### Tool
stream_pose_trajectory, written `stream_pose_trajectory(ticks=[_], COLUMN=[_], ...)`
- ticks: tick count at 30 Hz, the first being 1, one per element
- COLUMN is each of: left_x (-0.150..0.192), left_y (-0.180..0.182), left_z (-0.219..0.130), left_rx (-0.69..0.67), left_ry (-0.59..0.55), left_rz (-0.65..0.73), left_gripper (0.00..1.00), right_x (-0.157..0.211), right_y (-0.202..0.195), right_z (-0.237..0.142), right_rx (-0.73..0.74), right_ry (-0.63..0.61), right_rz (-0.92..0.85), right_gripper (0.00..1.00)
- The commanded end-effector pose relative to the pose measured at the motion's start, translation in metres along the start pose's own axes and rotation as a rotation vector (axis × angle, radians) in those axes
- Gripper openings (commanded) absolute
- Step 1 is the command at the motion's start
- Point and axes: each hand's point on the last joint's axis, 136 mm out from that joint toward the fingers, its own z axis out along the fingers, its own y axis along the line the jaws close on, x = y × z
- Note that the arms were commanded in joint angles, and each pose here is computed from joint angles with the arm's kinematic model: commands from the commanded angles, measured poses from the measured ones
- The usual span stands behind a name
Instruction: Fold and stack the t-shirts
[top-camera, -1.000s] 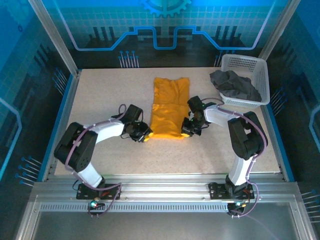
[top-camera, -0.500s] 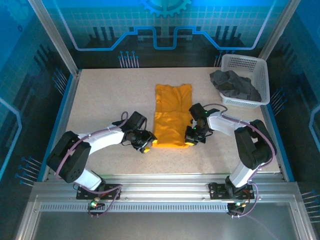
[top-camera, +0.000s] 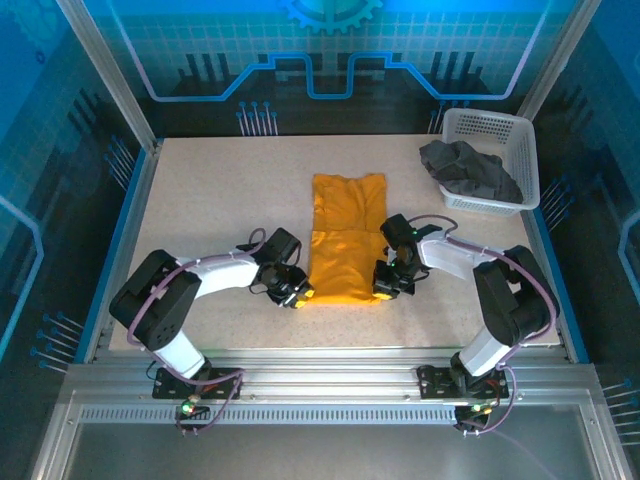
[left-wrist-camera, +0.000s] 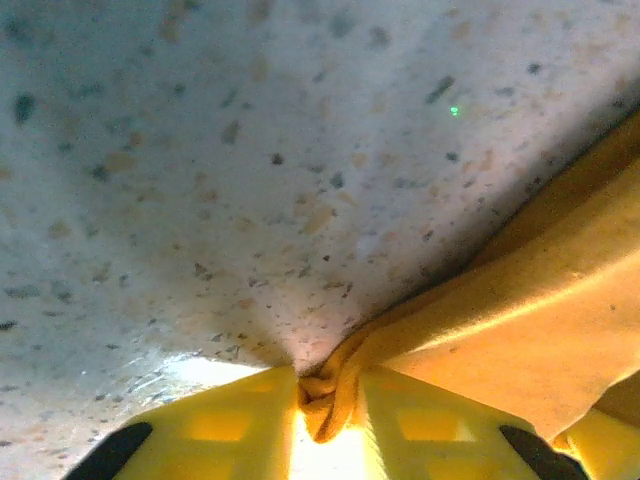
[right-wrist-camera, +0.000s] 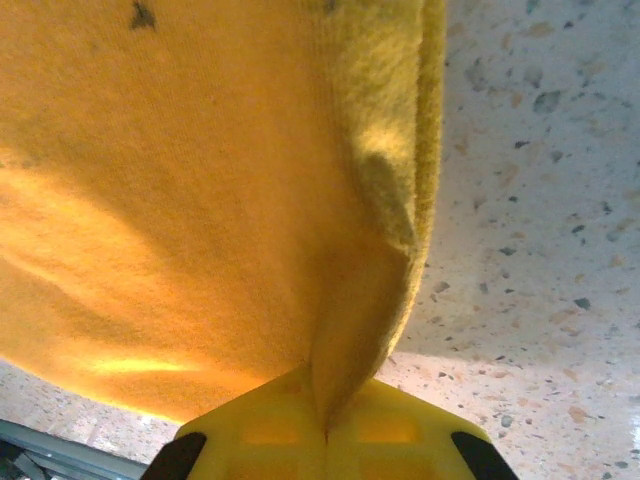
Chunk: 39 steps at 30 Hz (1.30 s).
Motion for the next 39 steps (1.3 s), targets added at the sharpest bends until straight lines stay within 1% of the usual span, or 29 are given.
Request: stream_pose_trajectory(ticks=[1, 2, 3, 6, 10, 15, 19, 22, 26, 31, 33, 35, 37, 39], left_x=[0.010, 0.011, 0.011, 0.016, 0.030, 0.051, 0.062, 0.064, 0.047, 0.013, -0.006, -0.027, -0.052, -0.084], left_y=[-0.018, -0.015, -0.011, 0.002, 0.016, 0.028, 0.010, -0.015, -0.058, -0.123, -0.151, -0.174, -0.197, -0.220], left_z=[0.018, 0.019, 0.018, 0.014, 0.005, -0.019, -0.046, -0.072, -0.109, -0.145, -0.151, -0.150, -0.146, -0.137], left_rx=[0.047, 0.041, 0.035, 0.016, 0.006, 0.019, 0.112, 0.192, 0.318, 0.467, 0.505, 0.517, 0.531, 0.532], left_ry=[0.035, 0.035, 0.034, 0.045, 0.097, 0.147, 0.146, 0.105, 0.017, -0.049, -0.068, -0.076, -0.090, -0.122], left_rz=[0.053, 0.052, 0.048, 0.052, 0.070, 0.094, 0.132, 0.166, 0.165, 0.127, 0.114, 0.083, 0.058, 0.046], left_gripper=[0.08, 0.01, 0.00, 0.00, 0.00, 0.00, 0.00, 0.00, 0.00, 0.00, 0.00, 0.00, 0.00, 0.00], right_x=[0.008, 0.014, 0.016, 0.023, 0.039, 0.060, 0.065, 0.064, 0.046, 0.001, -0.026, -0.057, -0.092, -0.131], right_y=[0.000, -0.007, -0.008, -0.009, -0.005, 0.000, 0.004, 0.015, 0.039, 0.057, 0.061, 0.065, 0.068, 0.069], right_z=[-0.004, -0.001, -0.001, -0.002, -0.004, -0.016, -0.035, -0.053, -0.091, -0.128, -0.137, -0.141, -0.140, -0.136], right_rx=[0.001, 0.014, 0.015, 0.002, -0.018, -0.033, -0.052, -0.100, -0.171, -0.205, -0.209, -0.221, -0.219, -0.218], right_ry=[0.001, 0.017, 0.019, 0.029, 0.061, 0.095, 0.081, 0.076, 0.033, -0.017, -0.031, -0.059, -0.088, -0.113], right_rz=[-0.008, -0.001, -0.002, -0.012, -0.055, -0.081, -0.059, -0.019, 0.020, 0.098, 0.148, 0.189, 0.223, 0.259], right_gripper=[0.00, 0.00, 0.00, 0.00, 0.00, 0.00, 0.00, 0.00, 0.00, 0.00, 0.00, 0.00, 0.00, 0.00])
